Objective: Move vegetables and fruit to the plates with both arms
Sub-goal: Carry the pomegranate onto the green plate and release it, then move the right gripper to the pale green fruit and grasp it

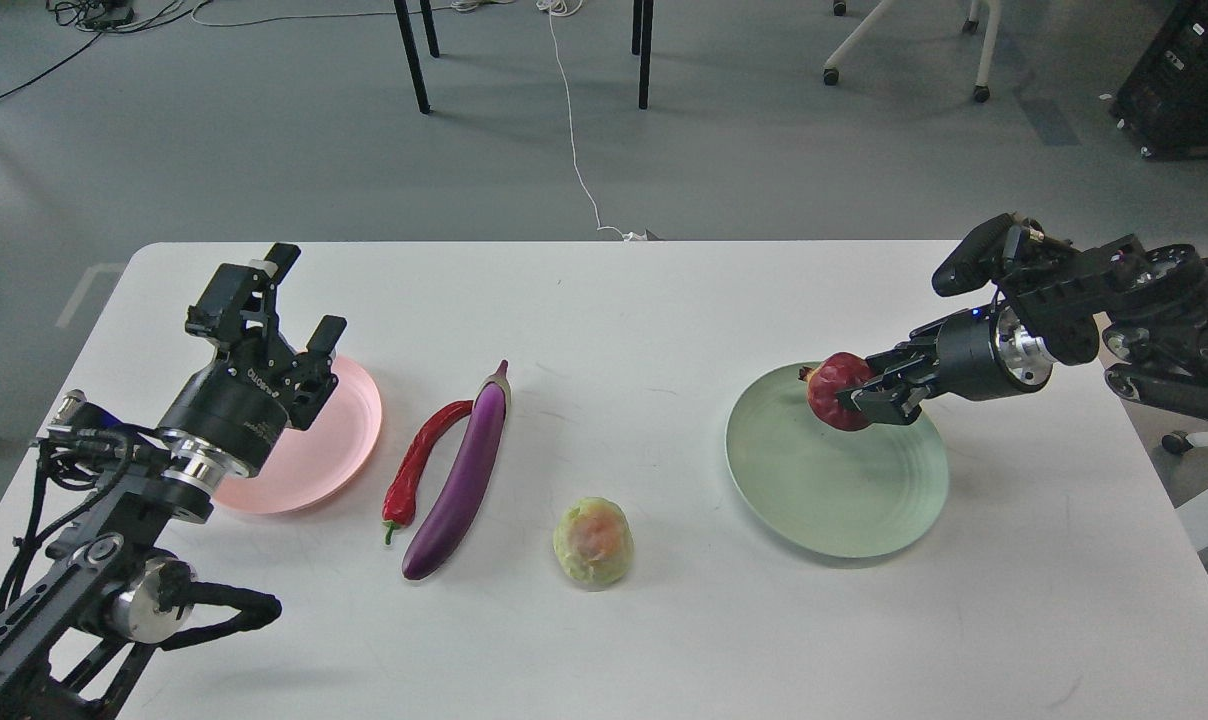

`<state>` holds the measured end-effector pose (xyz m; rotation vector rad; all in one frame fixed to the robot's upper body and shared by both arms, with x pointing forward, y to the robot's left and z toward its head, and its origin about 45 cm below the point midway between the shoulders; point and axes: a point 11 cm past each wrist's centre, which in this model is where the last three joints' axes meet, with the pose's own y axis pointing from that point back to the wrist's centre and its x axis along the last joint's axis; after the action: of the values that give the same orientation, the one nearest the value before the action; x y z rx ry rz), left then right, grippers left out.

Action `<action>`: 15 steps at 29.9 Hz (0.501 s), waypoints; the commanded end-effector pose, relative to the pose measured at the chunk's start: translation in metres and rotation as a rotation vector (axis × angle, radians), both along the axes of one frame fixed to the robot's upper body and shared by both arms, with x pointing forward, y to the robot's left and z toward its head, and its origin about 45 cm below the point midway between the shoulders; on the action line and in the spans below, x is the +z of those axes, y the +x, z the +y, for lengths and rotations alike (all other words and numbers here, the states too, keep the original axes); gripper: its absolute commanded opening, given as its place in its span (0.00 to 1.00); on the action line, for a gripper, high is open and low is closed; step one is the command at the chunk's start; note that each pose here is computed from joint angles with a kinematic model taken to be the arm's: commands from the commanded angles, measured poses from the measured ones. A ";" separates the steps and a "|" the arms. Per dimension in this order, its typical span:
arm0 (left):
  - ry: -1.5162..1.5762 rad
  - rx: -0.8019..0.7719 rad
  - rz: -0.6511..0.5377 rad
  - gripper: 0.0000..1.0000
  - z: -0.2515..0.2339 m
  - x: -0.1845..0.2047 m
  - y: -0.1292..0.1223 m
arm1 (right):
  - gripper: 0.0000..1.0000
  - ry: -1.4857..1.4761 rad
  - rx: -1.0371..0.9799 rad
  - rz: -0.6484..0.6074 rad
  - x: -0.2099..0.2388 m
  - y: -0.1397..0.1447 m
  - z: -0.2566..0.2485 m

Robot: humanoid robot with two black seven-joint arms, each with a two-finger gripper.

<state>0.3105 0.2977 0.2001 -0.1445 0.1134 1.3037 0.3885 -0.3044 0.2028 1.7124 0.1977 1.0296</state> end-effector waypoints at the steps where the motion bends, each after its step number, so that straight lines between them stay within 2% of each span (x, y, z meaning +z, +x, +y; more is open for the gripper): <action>1: 0.001 0.000 0.002 0.98 0.000 0.000 0.000 | 0.67 0.003 0.000 0.009 -0.007 -0.003 0.000; 3: 0.000 0.000 -0.001 0.98 0.000 0.000 0.000 | 0.89 0.006 0.002 0.003 -0.006 -0.001 0.001; 4: 0.001 0.000 0.000 0.98 0.000 0.000 0.000 | 0.94 0.007 0.005 0.003 -0.006 -0.001 0.003; 10: 0.002 0.000 0.000 0.98 0.001 0.000 0.000 | 0.95 0.067 0.054 -0.017 0.018 0.001 0.031; 15: 0.002 0.000 0.000 0.98 0.001 0.000 0.000 | 0.95 0.246 0.131 0.065 0.046 -0.028 0.100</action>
<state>0.3104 0.2984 0.2005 -0.1432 0.1119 1.3042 0.3771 -0.2401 0.2332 1.8575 0.2235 1.1311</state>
